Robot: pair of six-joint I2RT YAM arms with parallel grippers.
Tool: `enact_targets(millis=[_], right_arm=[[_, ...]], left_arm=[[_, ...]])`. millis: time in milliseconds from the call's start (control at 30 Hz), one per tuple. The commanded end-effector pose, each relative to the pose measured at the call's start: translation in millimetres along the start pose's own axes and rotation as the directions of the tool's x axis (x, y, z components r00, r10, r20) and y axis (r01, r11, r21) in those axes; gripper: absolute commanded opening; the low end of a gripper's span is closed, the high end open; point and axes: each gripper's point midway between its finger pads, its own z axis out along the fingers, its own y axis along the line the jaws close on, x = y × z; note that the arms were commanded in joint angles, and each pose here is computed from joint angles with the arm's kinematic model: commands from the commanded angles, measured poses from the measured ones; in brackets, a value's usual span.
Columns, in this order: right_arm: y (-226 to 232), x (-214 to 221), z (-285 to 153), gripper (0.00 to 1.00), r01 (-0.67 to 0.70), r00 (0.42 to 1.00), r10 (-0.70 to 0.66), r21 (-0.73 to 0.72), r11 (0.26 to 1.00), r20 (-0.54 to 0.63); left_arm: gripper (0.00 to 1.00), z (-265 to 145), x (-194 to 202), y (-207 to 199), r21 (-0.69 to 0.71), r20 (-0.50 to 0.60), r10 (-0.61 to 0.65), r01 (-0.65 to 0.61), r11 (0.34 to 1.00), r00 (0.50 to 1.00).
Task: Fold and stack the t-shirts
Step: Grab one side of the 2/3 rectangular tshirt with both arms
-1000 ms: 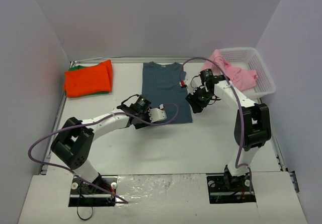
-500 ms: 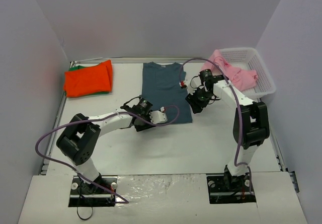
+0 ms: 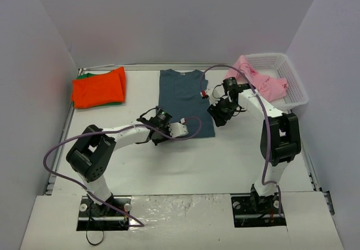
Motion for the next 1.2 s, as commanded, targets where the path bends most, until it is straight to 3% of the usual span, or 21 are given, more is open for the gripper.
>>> enact_targets(millis=[0,267,500,667,900,1167], right_arm=[[-4,-2,-7,0.44,0.003,1.0,-0.003,0.008,1.0,-0.004],[12,0,-19,0.44,0.035,0.999,-0.034,-0.028,0.999,0.02],[44,-3,-39,0.48,0.177,0.976,-0.164,-0.085,0.98,0.146],[70,-1,-42,0.48,0.314,0.929,-0.276,-0.132,0.94,0.245],[84,18,-28,0.49,0.415,0.893,-0.372,-0.141,0.899,0.253],[89,21,-9,0.47,0.468,0.871,-0.435,-0.118,0.876,0.23]], left_arm=[[0.02,-2,3,-3,0.021,-0.017,-0.012,0.012,1.0,1.0],[0.02,-24,-5,-17,0.118,0.013,0.014,-0.016,0.993,1.0],[0.03,-40,-14,-37,0.307,0.066,0.021,-0.04,0.951,0.998],[0.02,-41,-15,-36,0.403,0.065,-0.038,0.008,0.915,0.997],[0.02,-44,-11,-31,0.522,0.051,-0.142,0.095,0.848,0.989],[0.02,-36,-4,-30,0.564,0.009,-0.154,0.122,0.817,0.988]])
